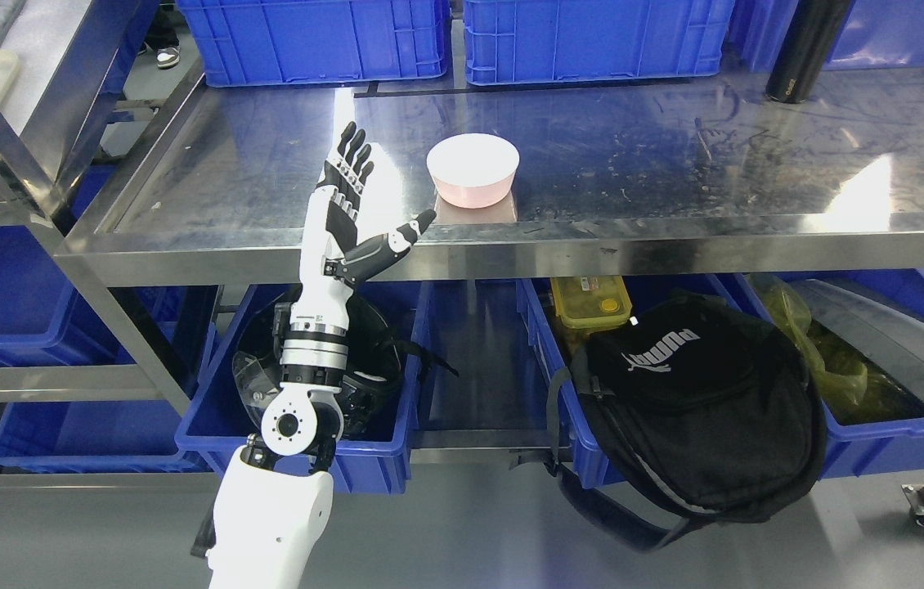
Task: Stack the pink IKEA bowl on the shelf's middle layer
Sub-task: 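Reach the left hand toward the pink bowl on the steel shelf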
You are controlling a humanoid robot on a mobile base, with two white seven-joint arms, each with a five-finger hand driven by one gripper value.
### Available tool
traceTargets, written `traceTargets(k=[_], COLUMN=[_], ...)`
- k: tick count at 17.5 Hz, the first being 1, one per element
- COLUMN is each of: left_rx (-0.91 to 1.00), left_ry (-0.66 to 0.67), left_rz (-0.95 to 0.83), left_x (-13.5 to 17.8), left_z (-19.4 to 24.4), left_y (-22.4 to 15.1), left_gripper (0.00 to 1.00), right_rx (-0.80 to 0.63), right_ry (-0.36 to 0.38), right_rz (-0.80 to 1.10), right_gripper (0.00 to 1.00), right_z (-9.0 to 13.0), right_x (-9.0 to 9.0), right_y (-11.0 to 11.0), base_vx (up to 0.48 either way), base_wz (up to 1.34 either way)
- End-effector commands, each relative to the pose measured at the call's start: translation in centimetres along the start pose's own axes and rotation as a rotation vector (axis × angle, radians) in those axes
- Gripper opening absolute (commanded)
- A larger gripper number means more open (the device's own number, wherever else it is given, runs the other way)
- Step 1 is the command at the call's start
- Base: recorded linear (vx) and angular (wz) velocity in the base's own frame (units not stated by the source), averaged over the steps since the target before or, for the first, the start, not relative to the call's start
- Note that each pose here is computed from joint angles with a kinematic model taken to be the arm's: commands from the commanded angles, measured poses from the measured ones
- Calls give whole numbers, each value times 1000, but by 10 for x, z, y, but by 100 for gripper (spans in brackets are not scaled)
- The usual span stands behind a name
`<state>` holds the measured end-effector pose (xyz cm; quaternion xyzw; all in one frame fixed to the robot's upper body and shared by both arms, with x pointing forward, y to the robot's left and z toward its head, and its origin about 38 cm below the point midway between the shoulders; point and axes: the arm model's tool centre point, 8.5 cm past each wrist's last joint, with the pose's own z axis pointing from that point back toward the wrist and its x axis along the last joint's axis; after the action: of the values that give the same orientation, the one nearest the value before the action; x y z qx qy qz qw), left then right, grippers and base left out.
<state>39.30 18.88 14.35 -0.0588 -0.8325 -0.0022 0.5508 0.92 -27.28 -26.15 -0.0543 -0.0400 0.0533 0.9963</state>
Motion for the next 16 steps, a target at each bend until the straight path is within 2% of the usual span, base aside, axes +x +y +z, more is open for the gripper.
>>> traceTargets(k=[1, 4, 7, 11, 14, 16], left_rx=[12, -47, -141, -381, -607, -760], left_ry=[-24, -39, -56, -28, 105, 152], left_rz=[-21, -38, -204, -754, -1126, -1324], left_x=[2, 7, 21, 57, 73, 75], left_z=[0, -9, -27, -81, -116, -128], left_y=[12, 11, 30, 50, 35, 6], left_gripper=[100, 100, 100, 100, 100, 100], right_rx=[-16, -16, -16, -16, -16, -16], right_ry=[8, 8, 8, 8, 8, 8], right_rz=[2, 2, 2, 2, 2, 2], right_gripper=[100, 100, 100, 100, 100, 100], right_z=[0, 0, 0, 0, 0, 0], right_x=[-10, -10, -10, -10, -10, -10], right_y=[-10, -10, -10, -10, -10, -10], base_vx=[8, -1, -1, 0, 0, 0], base_wz=[27, -3, -3, 0, 0, 0])
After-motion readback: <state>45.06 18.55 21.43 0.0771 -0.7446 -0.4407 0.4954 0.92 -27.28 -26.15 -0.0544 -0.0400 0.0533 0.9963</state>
